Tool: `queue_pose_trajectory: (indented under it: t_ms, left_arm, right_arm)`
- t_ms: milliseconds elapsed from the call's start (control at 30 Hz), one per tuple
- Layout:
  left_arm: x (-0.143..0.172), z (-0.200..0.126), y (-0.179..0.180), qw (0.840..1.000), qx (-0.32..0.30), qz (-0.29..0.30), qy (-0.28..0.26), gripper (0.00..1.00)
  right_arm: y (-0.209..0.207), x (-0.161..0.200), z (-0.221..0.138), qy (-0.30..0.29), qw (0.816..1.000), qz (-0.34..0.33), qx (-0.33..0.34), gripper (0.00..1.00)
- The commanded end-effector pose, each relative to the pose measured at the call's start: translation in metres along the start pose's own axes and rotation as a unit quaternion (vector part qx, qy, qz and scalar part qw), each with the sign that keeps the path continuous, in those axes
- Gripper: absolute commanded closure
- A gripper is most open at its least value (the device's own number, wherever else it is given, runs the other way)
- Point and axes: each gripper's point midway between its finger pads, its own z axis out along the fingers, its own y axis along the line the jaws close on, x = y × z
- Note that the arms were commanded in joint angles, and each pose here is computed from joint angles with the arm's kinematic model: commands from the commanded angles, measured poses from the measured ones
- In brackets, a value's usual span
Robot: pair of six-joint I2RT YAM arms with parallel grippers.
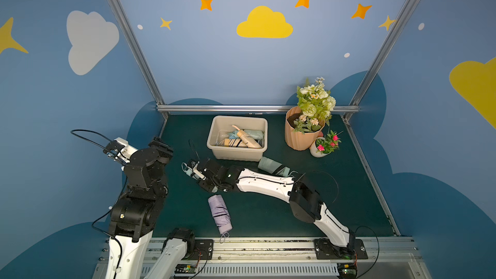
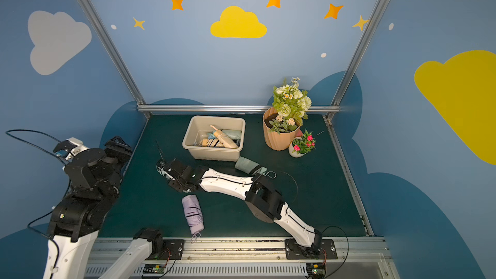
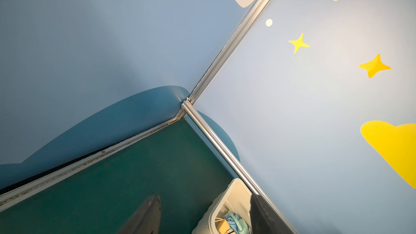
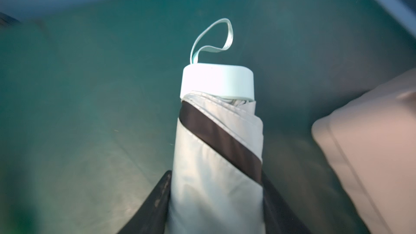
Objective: Put the umbrella into the storage box
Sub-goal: Pick up the umbrella from the storage box, then place the umbrella in the storage box.
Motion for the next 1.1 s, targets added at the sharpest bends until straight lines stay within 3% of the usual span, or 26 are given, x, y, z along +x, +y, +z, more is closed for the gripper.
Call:
queue_pose_trajectory:
  t_ms: [0,267,500,800,1067]
  left_arm:
    - [-0.004,-0.003,0.008,1.000,-0.012,-0.007,-0.013,0.32]
    - [-0.011,-0.013,0.017,0.999,-0.023,-0.026,-0.021,0.32]
    - [0.006,-0.015,0.036,0.998,-0.046,-0.041,0.002,0.31]
    - [0.080,-0.002,0.058,0.989,-0.074,-0.049,0.120,0.29]
    - [0.160,0.008,0.075,0.967,-0.076,-0.026,0.242,0.23]
  right_arm:
    - [-0.012,-0.065,-0.045,-0.105,0.994,0.011,-0.018,0.73]
    - [-0.040,-0.083,-0.099,-0.157,0.985,0.003,-0.069,0.73]
    - [-0.083,-0.095,-0.144,-0.197,0.975,0.005,-0.107,0.73]
    - [-0.155,-0.081,-0.171,-0.188,0.973,0.009,-0.133,0.73]
    - [-0.194,-0.042,-0.147,-0.122,0.981,0.006,-0.148,0.72]
